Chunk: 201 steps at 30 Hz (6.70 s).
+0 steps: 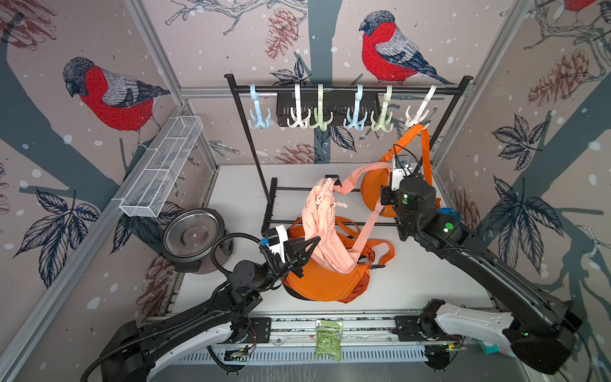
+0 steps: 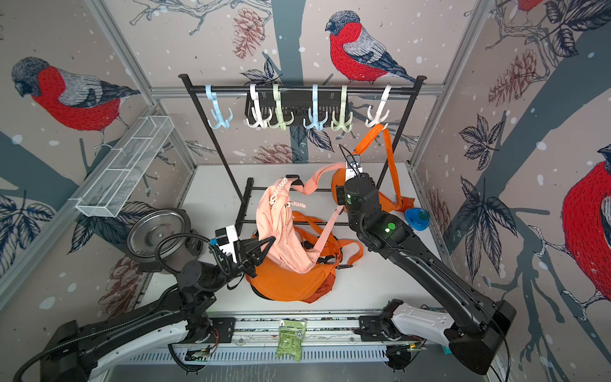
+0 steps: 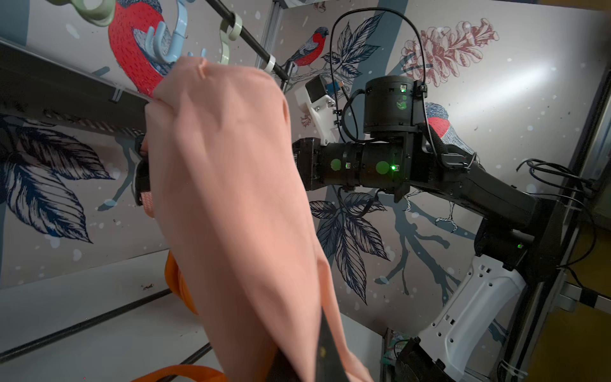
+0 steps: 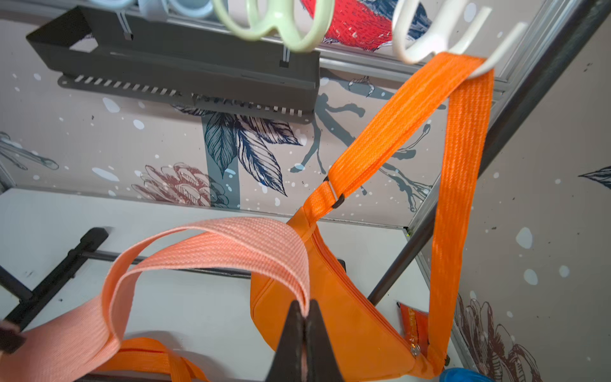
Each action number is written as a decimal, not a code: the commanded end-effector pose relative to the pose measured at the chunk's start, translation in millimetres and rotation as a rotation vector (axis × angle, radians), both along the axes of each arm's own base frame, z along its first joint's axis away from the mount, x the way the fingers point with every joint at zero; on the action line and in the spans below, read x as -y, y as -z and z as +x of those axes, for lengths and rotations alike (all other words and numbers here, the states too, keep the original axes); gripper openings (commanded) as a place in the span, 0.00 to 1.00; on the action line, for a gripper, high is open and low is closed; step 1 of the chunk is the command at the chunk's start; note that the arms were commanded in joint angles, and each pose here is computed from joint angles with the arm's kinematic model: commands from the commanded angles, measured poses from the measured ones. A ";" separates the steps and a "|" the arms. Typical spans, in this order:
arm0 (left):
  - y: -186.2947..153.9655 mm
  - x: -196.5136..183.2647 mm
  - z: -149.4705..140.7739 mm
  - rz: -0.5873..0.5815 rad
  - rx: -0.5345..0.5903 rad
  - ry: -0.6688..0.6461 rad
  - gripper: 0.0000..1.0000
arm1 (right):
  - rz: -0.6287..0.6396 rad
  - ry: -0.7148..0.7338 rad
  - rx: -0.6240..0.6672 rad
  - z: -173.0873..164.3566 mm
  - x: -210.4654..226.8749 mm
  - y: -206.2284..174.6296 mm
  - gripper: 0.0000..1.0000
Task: Hang the bag on a hook
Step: Hang the bag on the hook, then pick up the bag from the bag.
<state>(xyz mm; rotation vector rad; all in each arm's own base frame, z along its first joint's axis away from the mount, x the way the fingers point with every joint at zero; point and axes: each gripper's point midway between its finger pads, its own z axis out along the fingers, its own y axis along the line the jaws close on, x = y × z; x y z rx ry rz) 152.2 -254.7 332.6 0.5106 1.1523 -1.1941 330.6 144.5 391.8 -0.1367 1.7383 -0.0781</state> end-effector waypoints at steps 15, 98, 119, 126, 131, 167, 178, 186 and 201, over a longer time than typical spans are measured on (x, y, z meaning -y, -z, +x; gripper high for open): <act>-69.2 13.3 -18.2 -0.142 0.215 0.037 0.00 | 0.083 -0.088 0.215 32.9 21.2 -126.2 0.05; 13.0 -34.7 40.3 -0.015 -0.212 -0.345 0.70 | -0.032 -0.205 0.037 -11.6 -3.2 -22.1 0.81; 27.0 -86.6 51.4 -0.044 -0.312 -0.531 0.73 | -0.179 -0.905 -0.307 -129.7 -132.5 111.3 0.99; 31.4 -92.6 52.4 -0.045 -0.341 -0.547 0.73 | -0.215 -1.090 -0.470 -175.8 -165.5 162.2 0.99; 31.9 -98.1 53.1 -0.040 -0.356 -0.569 0.74 | -0.296 -1.141 -0.562 -211.0 -185.5 195.3 0.99; -8.9 -99.0 39.2 -0.094 -0.325 -0.481 0.75 | -0.361 -0.848 -0.377 -200.6 -198.5 196.6 0.10; -9.5 -11.0 40.6 0.148 -0.394 -0.230 0.86 | -0.091 -0.649 -0.088 -146.7 -165.2 107.5 0.11; 5.0 43.6 47.8 0.256 -0.477 -0.104 0.89 | -0.123 -0.597 -0.042 -140.7 -157.3 94.9 0.11; 15.0 60.7 67.6 0.293 -0.515 -0.142 0.29 | -0.233 -0.590 -0.032 -150.8 -168.7 108.1 0.21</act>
